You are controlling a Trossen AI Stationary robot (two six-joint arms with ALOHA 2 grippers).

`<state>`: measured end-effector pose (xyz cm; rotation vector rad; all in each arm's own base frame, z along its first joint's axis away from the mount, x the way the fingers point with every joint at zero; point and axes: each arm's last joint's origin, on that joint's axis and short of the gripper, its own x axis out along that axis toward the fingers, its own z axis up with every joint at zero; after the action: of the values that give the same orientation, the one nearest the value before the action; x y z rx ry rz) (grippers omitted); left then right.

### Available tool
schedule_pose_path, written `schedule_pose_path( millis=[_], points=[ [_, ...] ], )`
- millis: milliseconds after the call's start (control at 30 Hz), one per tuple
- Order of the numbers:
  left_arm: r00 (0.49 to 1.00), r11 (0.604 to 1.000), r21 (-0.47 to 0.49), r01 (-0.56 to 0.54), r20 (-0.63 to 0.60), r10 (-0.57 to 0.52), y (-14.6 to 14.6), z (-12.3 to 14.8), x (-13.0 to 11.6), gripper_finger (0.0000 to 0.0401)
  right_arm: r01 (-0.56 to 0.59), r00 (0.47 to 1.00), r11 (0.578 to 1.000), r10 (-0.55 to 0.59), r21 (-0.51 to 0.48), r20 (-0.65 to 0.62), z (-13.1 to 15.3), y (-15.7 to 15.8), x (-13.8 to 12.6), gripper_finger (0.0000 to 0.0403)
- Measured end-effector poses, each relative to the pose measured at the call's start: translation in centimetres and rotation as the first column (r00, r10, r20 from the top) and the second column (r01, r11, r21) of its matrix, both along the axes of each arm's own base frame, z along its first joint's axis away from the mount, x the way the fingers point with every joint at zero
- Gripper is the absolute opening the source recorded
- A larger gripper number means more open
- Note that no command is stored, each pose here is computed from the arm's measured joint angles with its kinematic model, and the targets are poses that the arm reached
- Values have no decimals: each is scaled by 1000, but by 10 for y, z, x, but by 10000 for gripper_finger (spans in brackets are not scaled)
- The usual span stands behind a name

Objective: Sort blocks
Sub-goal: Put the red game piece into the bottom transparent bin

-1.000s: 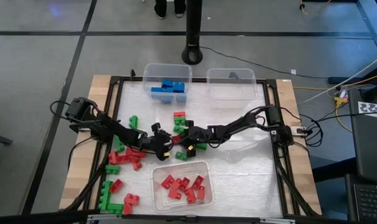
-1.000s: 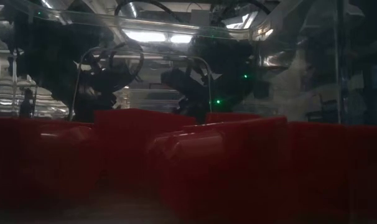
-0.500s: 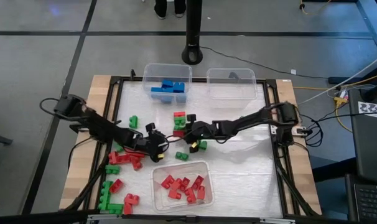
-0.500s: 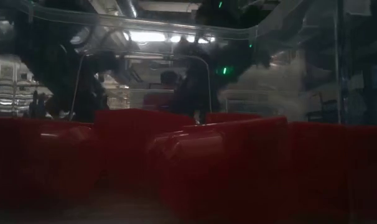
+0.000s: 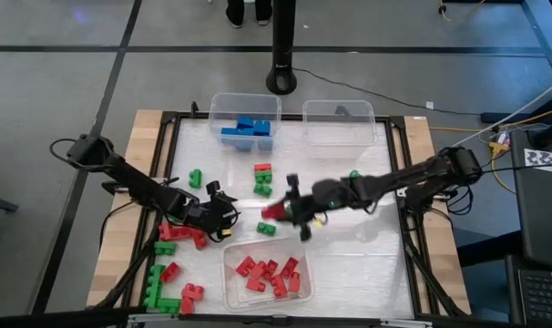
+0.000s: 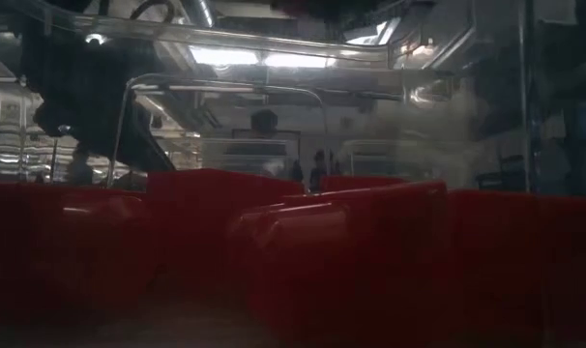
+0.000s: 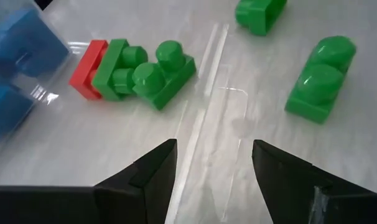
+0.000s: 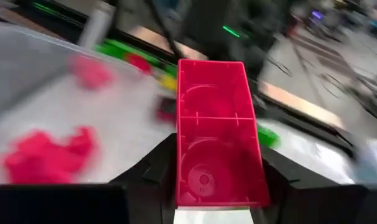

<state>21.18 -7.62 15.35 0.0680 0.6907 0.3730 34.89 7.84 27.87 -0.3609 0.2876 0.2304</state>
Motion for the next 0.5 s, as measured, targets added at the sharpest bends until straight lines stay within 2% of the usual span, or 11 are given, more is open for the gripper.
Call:
schedule_pose_path(
  millis=[233,500],
  points=[
    [1000,1000,-4,-7,11,7,0,1,1,198,-174,985,985,174,5,-4,-5,56,-14,142],
    [1000,1000,-15,-14,19,14,0,1,1,198,-173,985,985,173,-13,-2,-9,77,-19,147]
  ],
)
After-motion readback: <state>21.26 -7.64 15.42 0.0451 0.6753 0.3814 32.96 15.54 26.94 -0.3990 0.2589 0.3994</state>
